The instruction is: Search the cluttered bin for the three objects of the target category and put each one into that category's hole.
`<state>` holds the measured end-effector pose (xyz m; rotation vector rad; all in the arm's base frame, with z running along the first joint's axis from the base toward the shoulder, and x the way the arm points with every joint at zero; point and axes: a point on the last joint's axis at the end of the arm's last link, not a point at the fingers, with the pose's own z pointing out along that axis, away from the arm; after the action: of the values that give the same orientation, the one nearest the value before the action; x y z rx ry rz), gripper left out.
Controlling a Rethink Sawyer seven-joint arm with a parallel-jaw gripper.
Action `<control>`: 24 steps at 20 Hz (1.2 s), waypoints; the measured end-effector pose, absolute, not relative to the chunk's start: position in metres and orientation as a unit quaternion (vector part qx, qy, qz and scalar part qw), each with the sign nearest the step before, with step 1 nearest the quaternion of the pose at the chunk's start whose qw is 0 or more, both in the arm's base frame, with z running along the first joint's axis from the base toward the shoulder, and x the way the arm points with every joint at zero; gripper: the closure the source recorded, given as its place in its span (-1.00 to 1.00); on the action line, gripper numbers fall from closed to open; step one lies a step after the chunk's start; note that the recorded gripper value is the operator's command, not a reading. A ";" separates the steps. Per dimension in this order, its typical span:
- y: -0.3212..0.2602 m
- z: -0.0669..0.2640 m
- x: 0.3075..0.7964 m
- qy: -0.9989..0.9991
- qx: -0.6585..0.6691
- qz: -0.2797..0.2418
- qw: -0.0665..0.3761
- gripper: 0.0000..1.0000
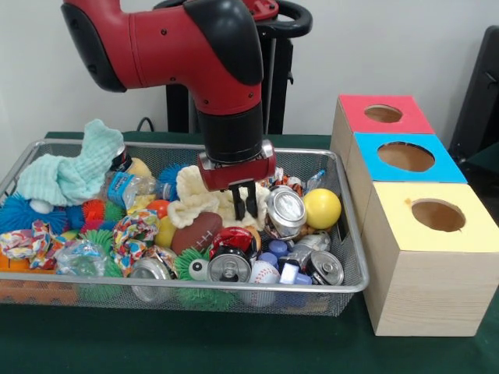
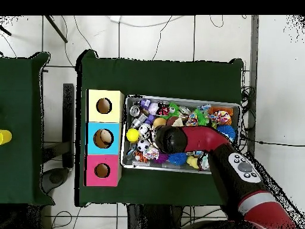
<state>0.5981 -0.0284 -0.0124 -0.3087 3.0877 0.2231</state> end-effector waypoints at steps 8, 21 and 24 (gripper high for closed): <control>-0.032 0.029 0.602 0.993 -0.096 0.063 0.025 1.00; -0.088 0.184 0.616 0.998 -0.038 0.036 0.018 1.00; -0.106 0.202 0.618 0.999 -0.029 0.031 0.024 1.00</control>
<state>0.6185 -0.1057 0.2019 -0.0891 3.0914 0.0962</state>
